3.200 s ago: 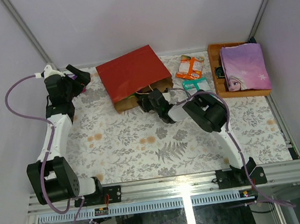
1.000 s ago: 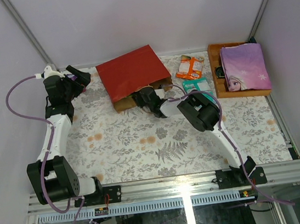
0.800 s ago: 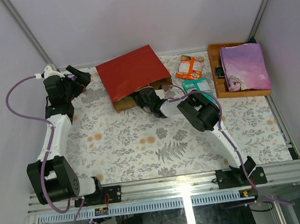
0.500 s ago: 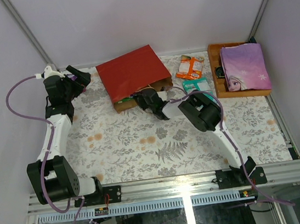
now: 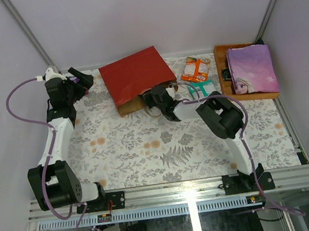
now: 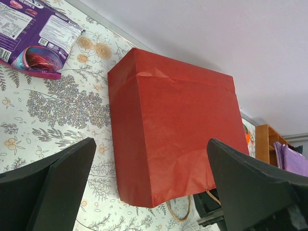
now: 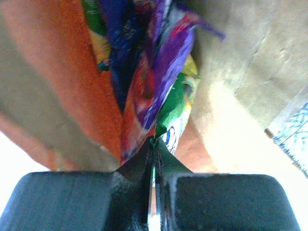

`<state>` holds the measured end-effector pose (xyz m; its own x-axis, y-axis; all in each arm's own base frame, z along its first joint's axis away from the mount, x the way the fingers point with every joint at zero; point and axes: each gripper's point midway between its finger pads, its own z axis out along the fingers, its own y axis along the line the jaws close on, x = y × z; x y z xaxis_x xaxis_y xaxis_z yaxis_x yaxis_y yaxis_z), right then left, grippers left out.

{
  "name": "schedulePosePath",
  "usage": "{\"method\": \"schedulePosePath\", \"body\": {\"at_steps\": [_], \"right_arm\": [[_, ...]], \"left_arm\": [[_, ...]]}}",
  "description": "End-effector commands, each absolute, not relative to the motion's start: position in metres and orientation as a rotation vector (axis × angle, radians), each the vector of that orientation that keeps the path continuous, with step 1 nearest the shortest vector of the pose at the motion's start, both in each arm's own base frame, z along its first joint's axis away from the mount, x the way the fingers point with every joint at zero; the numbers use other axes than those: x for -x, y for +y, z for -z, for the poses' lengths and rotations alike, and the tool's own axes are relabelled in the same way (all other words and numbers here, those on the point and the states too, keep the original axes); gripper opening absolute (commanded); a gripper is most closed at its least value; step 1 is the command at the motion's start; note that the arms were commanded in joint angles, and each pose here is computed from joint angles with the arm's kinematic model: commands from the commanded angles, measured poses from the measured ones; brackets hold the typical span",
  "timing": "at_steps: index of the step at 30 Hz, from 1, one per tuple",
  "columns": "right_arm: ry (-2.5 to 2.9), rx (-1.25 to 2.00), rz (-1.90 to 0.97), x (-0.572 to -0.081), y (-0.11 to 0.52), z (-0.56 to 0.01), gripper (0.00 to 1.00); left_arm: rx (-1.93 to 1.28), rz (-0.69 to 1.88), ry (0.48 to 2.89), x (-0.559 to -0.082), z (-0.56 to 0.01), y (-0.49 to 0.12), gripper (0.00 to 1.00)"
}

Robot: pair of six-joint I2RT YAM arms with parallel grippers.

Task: Take the snacks out of the paper bag

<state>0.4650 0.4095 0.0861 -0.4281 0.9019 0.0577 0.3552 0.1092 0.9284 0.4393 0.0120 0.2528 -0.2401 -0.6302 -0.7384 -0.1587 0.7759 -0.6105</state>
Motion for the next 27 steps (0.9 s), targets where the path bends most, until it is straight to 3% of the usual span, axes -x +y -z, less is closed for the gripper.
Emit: {"method": "schedulePosePath", "body": {"at_steps": [1, 10, 18, 27], "right_arm": [[1.677, -1.139, -1.541, -0.459, 0.415, -0.181, 0.0], [1.797, -1.012, -1.554, -0.384, 0.42, -0.181, 0.0], [1.942, -0.504, -1.448, -0.289, 0.431, -0.189, 0.0], [1.954, -0.139, -1.09, -0.235, 0.389, -0.175, 0.0]], "left_arm": [[0.59, 0.496, 1.744, -0.444, -0.263, 0.016, 1.0], [0.595, 0.462, 1.754, -0.442, -0.26, 0.02, 1.0], [0.589, 0.47, 1.755, -0.442, -0.26, 0.018, 1.0], [0.583, 0.504, 1.754, -0.439, -0.262, 0.014, 1.0]]}}
